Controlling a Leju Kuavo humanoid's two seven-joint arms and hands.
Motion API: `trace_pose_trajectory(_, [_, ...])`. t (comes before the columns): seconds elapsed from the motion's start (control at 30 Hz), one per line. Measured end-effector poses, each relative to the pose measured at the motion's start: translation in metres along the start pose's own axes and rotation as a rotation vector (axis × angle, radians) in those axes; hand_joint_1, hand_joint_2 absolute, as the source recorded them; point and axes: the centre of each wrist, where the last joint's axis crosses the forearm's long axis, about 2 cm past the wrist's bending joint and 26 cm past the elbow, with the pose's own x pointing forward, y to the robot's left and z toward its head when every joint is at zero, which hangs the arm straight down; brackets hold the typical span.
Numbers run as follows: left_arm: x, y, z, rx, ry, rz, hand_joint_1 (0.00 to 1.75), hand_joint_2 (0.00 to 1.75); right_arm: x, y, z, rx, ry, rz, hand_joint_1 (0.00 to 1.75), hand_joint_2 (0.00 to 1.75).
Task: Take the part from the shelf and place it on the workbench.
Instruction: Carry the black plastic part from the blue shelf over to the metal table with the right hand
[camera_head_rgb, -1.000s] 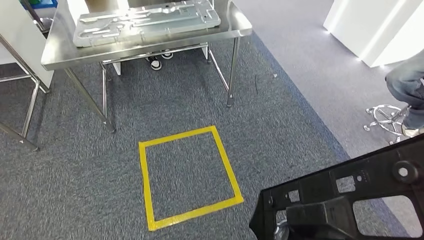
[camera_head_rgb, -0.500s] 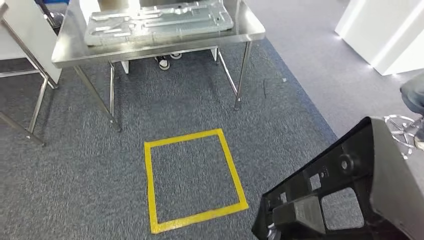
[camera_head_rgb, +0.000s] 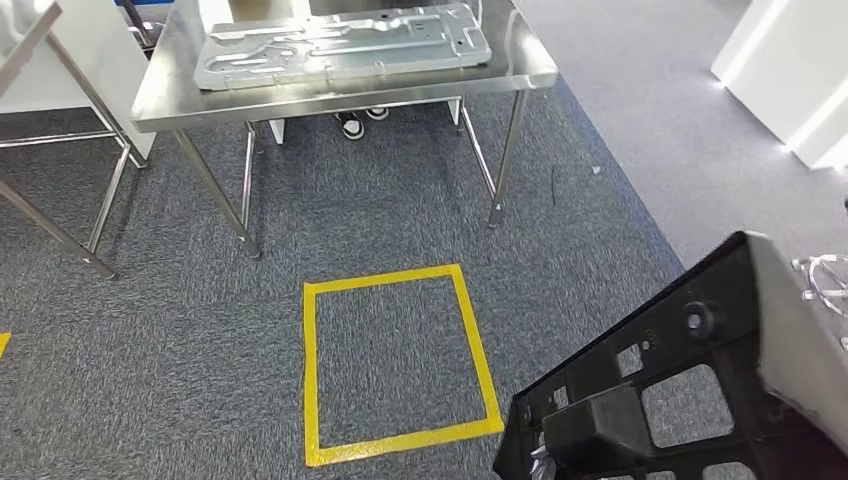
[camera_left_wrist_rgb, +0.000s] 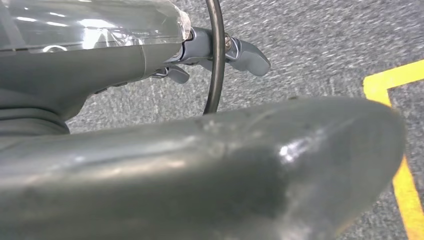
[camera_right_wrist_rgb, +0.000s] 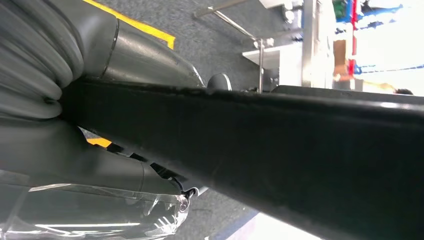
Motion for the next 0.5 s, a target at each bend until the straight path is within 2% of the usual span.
trace_pose_trajectory(0.37, [-0.0005, 0.0010, -0.0001, -0.004, -0.001, -0.023, 0.00, 0.00, -0.0029, 0.0021, 0.0007, -0.004, 0.038, 0.022, 1.75, 1.75])
trace_pose_trajectory(0.5, [-0.0014, 0.0007, 0.0004, -0.004, 0.002, -0.023, 0.00, 0.00, -0.0002, -0.0008, -0.0004, -0.033, 0.020, 0.088, 1.75, 1.75])
